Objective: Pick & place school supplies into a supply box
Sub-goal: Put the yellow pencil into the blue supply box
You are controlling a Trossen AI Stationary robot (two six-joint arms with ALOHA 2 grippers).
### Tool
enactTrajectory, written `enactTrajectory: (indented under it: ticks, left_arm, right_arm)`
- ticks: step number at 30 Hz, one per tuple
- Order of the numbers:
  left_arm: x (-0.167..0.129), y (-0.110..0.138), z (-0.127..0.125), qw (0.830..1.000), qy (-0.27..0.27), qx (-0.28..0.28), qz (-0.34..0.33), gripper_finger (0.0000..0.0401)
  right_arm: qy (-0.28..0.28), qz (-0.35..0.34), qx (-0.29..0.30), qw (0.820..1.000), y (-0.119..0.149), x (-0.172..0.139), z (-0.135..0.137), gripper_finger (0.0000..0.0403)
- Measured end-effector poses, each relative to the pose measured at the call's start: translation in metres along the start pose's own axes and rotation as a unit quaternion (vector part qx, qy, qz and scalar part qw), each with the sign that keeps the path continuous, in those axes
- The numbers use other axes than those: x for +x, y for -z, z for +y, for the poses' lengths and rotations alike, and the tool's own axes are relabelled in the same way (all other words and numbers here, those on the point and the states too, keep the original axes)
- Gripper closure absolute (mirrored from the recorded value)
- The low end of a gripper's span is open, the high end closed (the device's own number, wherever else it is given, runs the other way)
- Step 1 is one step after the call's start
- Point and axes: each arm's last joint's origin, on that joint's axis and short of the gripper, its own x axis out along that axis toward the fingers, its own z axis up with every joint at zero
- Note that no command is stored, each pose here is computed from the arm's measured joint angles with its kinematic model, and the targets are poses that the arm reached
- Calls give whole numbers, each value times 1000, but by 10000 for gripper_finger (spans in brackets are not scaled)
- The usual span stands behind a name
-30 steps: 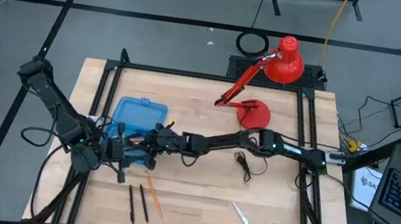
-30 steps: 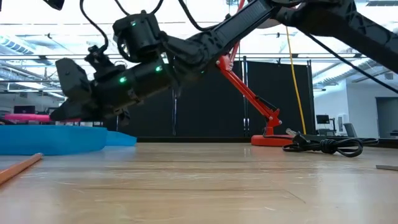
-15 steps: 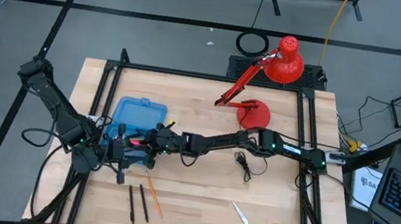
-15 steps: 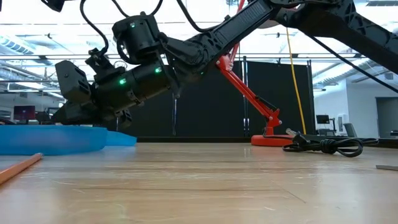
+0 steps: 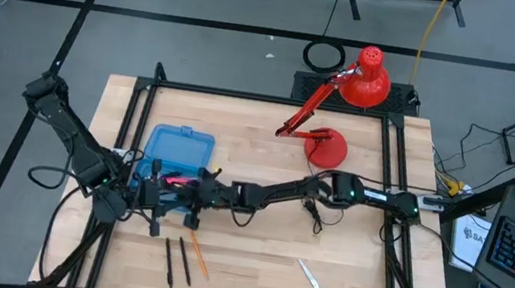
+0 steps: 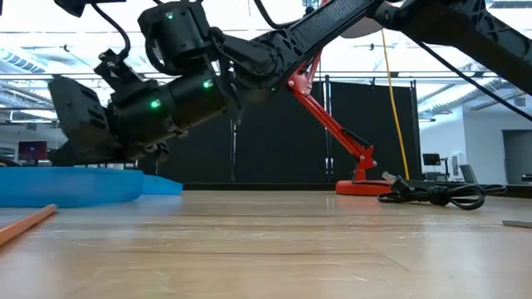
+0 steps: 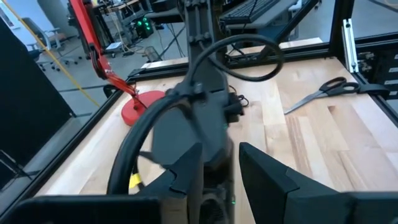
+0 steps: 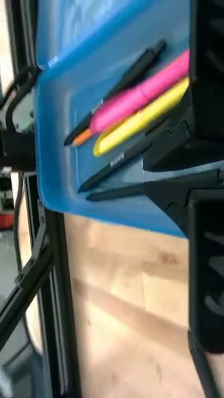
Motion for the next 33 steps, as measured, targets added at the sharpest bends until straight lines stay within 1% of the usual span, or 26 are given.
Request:
enactTrajectory:
  ticks: [4, 7, 9, 12, 16, 18, 20, 24, 27, 29, 33]
  left_arm:
    - [0, 0, 0, 1000, 0, 2, 0, 295]
    - [0, 0, 0, 1000, 0, 2, 0, 295]
    - [0, 0, 0, 1000, 1, 2, 1, 295]
    - [0, 0, -1, 1000, 4, 2, 1, 295]
    - [-3, 1, -3, 1000, 13, 0, 1, 295]
    - [-4, 1, -4, 1000, 18, -1, 0, 295]
    - [-5, 1, -4, 1000, 16, -1, -1, 295]
    - [-5, 1, -4, 1000, 14, -8, -1, 295]
    - [-5, 1, -4, 1000, 15, -13, 0, 295]
    - [-5, 1, -4, 1000, 15, -18, 0, 295]
    - [-7, 2, -5, 1000, 20, -19, 0, 295]
  right_arm:
    - [27, -4, -30, 999, 2, -2, 13, 393]
    - [36, -6, -41, 998, 3, -3, 24, 401]
    - [52, -8, -47, 998, 5, -4, 32, 401]
    - [103, -13, -69, 992, 7, -7, 45, 402]
    - [184, -24, -120, 975, 11, -15, 72, 401]
    - [208, -37, -134, 968, 10, -18, 80, 402]
    - [207, -45, -132, 968, 9, -19, 84, 402]
    - [202, -73, -99, 972, 5, -20, 87, 396]
    - [202, -78, -106, 970, 3, -21, 88, 395]
    - [202, -76, -107, 970, 3, -21, 88, 400]
    - [190, -49, -115, 974, 9, -20, 88, 399]
